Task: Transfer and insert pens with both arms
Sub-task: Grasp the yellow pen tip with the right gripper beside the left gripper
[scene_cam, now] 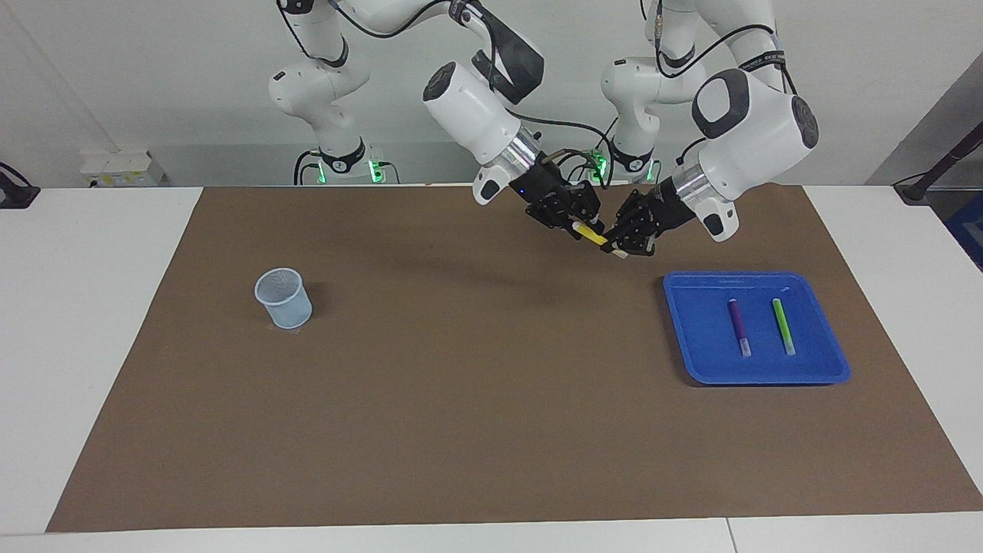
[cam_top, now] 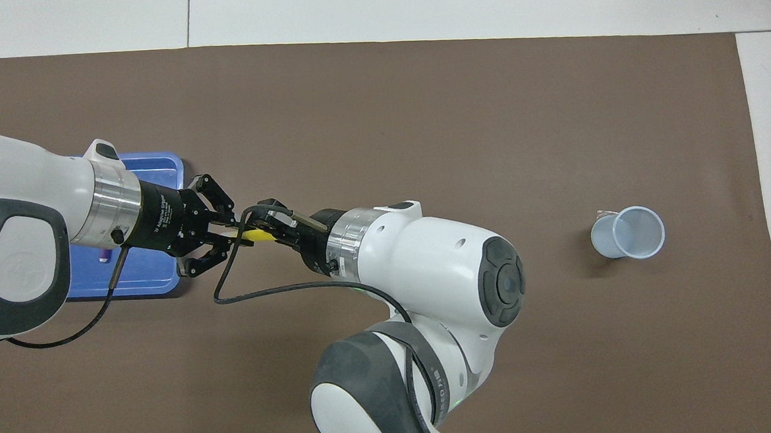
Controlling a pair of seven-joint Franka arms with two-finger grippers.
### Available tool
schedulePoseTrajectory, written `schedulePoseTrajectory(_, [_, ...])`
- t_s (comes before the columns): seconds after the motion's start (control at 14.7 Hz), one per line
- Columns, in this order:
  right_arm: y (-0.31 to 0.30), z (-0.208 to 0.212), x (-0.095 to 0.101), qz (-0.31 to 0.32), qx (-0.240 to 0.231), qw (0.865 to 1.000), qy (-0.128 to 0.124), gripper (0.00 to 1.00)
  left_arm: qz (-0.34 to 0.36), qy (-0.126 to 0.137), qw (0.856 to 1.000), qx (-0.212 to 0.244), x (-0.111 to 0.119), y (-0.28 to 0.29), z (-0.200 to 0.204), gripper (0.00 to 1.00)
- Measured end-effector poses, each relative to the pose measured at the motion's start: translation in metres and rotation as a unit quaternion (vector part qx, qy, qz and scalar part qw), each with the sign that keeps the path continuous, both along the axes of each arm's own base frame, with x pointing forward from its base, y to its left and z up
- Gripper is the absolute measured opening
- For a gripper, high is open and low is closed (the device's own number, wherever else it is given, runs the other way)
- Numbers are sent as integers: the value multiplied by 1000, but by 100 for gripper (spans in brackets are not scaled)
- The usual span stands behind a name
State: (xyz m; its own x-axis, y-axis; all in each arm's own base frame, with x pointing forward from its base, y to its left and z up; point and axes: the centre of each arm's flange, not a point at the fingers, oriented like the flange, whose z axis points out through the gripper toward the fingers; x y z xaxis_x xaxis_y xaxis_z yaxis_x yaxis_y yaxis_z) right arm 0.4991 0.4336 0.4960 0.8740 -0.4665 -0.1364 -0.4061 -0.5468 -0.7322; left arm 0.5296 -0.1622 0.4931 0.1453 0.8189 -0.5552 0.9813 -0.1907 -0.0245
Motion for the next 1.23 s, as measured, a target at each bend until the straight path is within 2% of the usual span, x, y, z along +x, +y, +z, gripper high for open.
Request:
schedulePoseTrajectory(0.14, [-3,0,2,-1,-1,1000,-2,50,0,0,1000,0,0,0,0,17])
schedulePoseTrajectory(0.2, [-4,0,3,-1,-2,1000,-3,41,1,0,1000,0,0,0,0,17])
schedulePoseTrajectory(0.34, [-5,-2,5,1,-4,1000,-5,40,1,1,1000,0,0,0,0,17])
schedulePoseTrajectory(0.41, [-5,-4,5,1,-5,1000,-5,31,2,1,1000,0,0,1,1,17])
schedulePoseTrajectory(0.55, [-5,-5,6,-1,-5,1000,-6,29,3,1,1000,0,0,1,1,17])
schedulePoseTrajectory(0.68, [-5,-8,6,-5,-6,1000,-9,15,7,-1,1000,0,1,3,3,17])
schedulePoseTrajectory(1.09, [-5,-8,6,-5,-6,1000,-10,15,8,0,1000,0,1,3,3,17])
schedulePoseTrajectory(1.23, [-6,-3,8,-12,-2,1000,-18,32,6,2,1000,0,0,2,3,17])
